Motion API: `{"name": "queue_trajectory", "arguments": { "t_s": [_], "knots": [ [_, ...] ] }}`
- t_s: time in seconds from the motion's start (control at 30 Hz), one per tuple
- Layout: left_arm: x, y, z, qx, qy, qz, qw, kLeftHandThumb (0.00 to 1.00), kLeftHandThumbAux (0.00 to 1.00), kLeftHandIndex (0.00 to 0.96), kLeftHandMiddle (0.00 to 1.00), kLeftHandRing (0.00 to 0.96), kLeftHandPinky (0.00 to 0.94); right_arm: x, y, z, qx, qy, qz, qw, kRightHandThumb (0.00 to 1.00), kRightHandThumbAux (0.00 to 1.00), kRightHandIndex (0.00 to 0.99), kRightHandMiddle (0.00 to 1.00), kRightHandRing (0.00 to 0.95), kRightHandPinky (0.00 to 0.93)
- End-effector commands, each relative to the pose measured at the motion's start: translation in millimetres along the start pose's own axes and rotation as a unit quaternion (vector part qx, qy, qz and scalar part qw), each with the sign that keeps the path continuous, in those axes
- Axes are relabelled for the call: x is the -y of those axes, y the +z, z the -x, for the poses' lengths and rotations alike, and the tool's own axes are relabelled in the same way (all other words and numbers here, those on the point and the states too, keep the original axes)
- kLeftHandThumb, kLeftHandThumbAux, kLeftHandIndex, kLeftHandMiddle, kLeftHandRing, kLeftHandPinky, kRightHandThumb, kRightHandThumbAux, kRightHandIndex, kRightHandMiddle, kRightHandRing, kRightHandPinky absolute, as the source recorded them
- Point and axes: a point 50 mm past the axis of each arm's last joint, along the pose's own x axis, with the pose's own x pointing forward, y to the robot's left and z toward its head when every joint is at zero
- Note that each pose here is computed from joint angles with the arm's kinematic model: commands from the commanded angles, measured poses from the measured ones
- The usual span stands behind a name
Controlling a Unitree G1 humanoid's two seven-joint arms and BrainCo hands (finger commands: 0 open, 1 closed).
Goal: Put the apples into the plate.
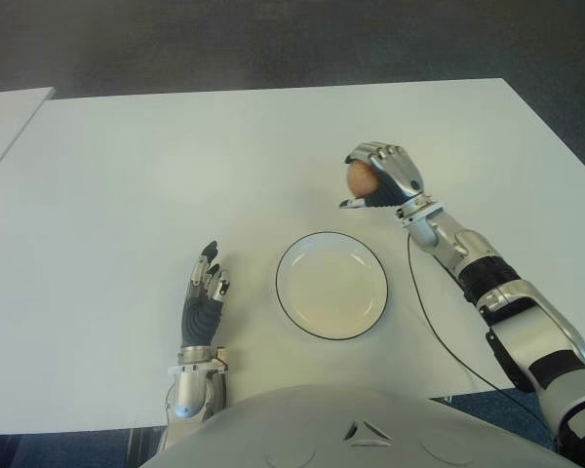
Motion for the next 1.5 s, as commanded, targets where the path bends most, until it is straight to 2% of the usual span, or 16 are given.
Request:
{"name": "queue_trajectory", "arguments": {
  "t_s": [0.03, 0.2, 0.37, 0.5, 0.87, 1.23, 1.5],
  "knots": [
    [2.8, -32, 22.2, -0.116, -0.012, -0.008, 0.993, 0.003, 0.405, 0.0, 0.0, 0.0, 0.003, -6.1, 29, 4.7, 0.064, 0.012, -0.022, 0.998, 0.744, 0.708, 0.441, 0.871, 0.861, 0.843],
    [4.5, -32, 21.6, -0.115, -0.023, -0.005, 0.993, 0.008, 0.413, 0.0, 0.0, 0.0, 0.0, -11.8, 49, 11.0, 0.114, 0.028, -0.035, 0.992, 0.743, 0.708, 0.441, 0.867, 0.86, 0.848],
    [5.1, -32, 21.1, -0.113, -0.026, -0.007, 0.993, 0.012, 0.417, 0.0, 0.0, 0.0, 0.0, -18.1, 61, 12.3, 0.138, 0.035, -0.037, 0.989, 0.741, 0.708, 0.441, 0.864, 0.859, 0.857],
    [5.6, -32, 20.6, -0.114, -0.009, 0.0, 0.993, 0.01, 0.405, 0.0, 0.0, 0.0, 0.005, -19.6, 69, 13.5, 0.161, 0.037, -0.035, 0.986, 0.74, 0.709, 0.441, 0.862, 0.858, 0.861],
    [6.1, -35, 18.5, -0.12, 0.017, 0.021, 0.992, 0.017, 0.375, 0.01, 0.003, 0.0, 0.007, -13.3, 83, 20.5, 0.199, 0.042, -0.038, 0.978, 0.737, 0.709, 0.441, 0.854, 0.855, 0.863],
    [11.6, -34, 16.5, -0.114, 0.014, 0.024, 0.993, 0.026, 0.367, 0.012, 0.008, 0.0, 0.011, -9.7, 101, 30.9, 0.223, 0.037, -0.053, 0.973, 0.737, 0.708, 0.441, 0.852, 0.853, 0.861],
    [13.2, -34, 17.1, -0.111, 0.009, 0.031, 0.993, 0.037, 0.372, 0.012, 0.034, 0.0, 0.014, -5.9, 105, 40.6, 0.24, 0.054, -0.052, 0.968, 0.738, 0.707, 0.442, 0.847, 0.852, 0.863]
  ]
}}
